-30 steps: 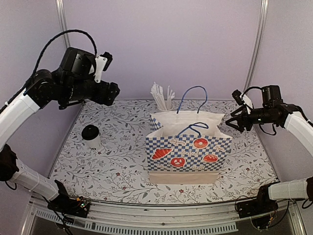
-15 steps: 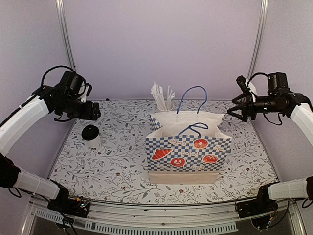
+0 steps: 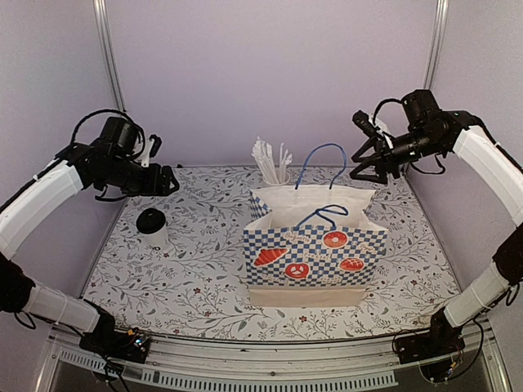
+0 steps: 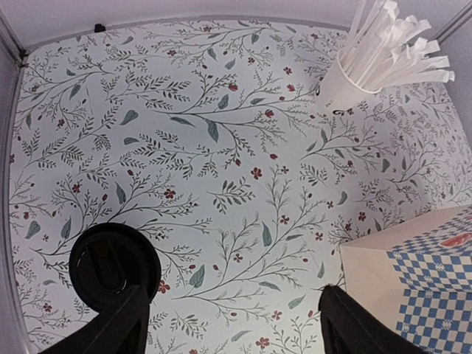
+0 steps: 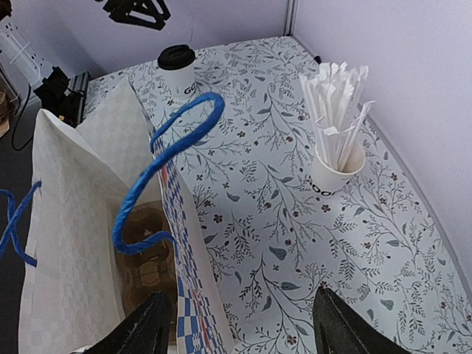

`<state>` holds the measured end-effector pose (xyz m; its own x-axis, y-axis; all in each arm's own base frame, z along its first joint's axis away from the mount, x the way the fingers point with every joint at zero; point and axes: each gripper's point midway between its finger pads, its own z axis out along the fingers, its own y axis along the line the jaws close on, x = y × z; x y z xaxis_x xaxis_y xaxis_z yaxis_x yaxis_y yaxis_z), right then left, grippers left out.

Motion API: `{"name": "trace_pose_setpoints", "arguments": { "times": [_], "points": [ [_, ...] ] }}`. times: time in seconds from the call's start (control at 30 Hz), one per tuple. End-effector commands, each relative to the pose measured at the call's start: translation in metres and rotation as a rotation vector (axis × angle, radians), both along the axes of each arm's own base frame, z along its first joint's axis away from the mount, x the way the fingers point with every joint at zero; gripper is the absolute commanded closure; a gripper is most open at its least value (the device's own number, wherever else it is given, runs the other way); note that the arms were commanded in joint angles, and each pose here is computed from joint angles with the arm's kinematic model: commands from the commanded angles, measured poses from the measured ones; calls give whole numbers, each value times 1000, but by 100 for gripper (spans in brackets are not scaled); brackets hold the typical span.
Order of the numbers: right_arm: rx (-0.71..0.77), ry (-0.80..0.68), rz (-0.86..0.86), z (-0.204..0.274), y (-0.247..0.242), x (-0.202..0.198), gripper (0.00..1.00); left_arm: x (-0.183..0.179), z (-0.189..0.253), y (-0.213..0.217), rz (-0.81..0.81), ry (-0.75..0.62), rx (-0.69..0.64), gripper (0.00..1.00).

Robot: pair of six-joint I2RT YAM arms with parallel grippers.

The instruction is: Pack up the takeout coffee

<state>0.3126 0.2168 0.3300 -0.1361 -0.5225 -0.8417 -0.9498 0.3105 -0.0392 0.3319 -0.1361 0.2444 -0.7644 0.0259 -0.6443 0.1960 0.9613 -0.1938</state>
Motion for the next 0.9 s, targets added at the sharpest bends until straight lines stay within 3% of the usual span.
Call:
{"name": "trace_pose_setpoints", "arguments": {
  "times": [0.0, 0.2, 0.3, 0.53, 0.87],
  "points": [
    [-77, 82, 45, -23, 8, -10, 33, -8, 7, -8, -31, -23, -61, 19],
    [-123, 134, 71, -44, 23, -9, 40, -7, 0, -10, -52, -16, -49, 20],
    [-147, 163, 92, -54, 33, -10, 49, -4, -1, -13, -63, -22, -50, 19],
    [-146, 174, 106, -56, 48, -1, 99, 4, -9, -4, -36, -26, 15, 20],
    [-133, 72, 59, -36, 61, 43, 100, 4, -53, 43, 140, 115, 179, 11]
  ]
}}
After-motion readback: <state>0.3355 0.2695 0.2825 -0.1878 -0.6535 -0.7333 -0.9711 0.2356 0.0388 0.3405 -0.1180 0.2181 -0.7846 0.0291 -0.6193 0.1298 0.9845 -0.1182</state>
